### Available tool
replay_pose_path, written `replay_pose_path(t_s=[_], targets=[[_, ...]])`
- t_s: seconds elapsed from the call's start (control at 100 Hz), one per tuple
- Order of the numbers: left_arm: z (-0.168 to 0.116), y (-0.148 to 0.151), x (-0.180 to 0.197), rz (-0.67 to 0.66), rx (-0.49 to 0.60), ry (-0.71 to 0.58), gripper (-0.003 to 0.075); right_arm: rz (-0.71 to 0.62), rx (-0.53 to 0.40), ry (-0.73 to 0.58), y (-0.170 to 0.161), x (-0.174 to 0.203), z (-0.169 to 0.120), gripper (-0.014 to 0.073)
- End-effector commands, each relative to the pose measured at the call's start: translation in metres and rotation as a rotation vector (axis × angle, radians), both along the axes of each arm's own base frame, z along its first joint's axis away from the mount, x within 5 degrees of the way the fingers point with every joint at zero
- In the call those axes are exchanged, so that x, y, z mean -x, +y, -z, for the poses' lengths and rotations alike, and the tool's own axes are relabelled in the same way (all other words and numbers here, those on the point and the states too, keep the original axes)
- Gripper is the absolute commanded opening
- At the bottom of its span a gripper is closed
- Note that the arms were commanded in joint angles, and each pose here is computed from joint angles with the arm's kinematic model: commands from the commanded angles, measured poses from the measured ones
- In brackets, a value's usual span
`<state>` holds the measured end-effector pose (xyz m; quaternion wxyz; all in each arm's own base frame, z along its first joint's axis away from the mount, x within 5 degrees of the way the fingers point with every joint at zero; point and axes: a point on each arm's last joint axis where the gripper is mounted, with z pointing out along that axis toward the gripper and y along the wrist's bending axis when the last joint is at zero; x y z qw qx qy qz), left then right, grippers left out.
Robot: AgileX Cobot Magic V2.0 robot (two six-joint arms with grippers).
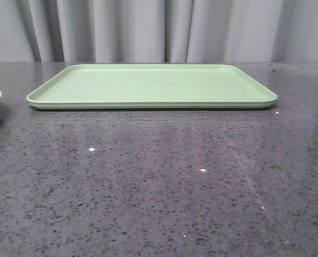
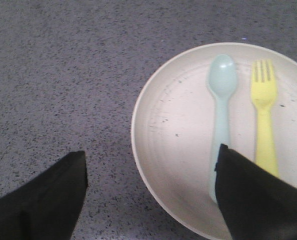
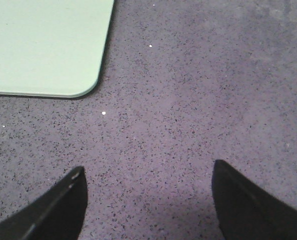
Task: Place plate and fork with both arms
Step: 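Open the left gripper and lower it onto the white plate's rim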
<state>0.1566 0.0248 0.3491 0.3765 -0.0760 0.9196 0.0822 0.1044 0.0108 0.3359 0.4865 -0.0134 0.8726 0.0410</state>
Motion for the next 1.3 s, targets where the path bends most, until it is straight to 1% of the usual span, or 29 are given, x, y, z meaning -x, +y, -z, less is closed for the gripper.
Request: replay_pose_path(t_s=[0.0,0.06,0.18,0.26,0.32,0.41,0.53,0.63,0.85,1.11,1.29], targets=[[-0.011,0.011,-0.013,-0.048,-0.018,-0.088,0.0524,0.0,0.003,-0.085,0.0,-0.003,-0.015,0.0527],[-0.006,0.018,-0.02,-0.065,-0.021,-0.066,0.0524,0.0,0.003,-0.085,0.0,-0.003,-0.015,0.0527],[0.004,0.024,-0.036,-0.063,0.048,-0.051,0.0524,0.0,0.003,-0.085,0.0,-0.003,-0.015,0.0527],[0.012,0.027,-0.046,-0.059,0.068,-0.036,0.0524,0.0,0.003,-0.085,0.0,-0.003,-0.015,0.0527],[0.019,0.031,-0.053,-0.061,0.072,-0.001,0.0524,0.0,0.004,-0.086,0.0,-0.003,-0.015,0.0527],[0.031,0.033,-0.064,-0.046,0.086,0.048,0.0524,0.0,0.004,-0.086,0.0,-0.003,-0.015,0.0527],[0.043,0.033,-0.077,-0.02,0.127,0.07,0.0524,0.0,0.004,-0.086,0.0,-0.003,-0.015,0.0527],[0.051,0.035,-0.086,-0.019,0.136,0.087,0.0524,0.0,0.004,-0.085,0.0,-0.003,-0.015,0.0527],[0.067,0.038,-0.098,-0.022,0.147,0.13,0.0524,0.0,0.004,-0.085,0.0,-0.003,-0.015,0.0527],[0.073,0.04,-0.104,-0.024,0.148,0.136,0.0524,0.0,0.004,-0.084,0.0,-0.003,-0.015,0.0527],[0.083,0.049,-0.107,-0.052,0.16,0.169,0.0524,0.0,0.004,-0.084,0.0,-0.003,-0.015,0.0527]])
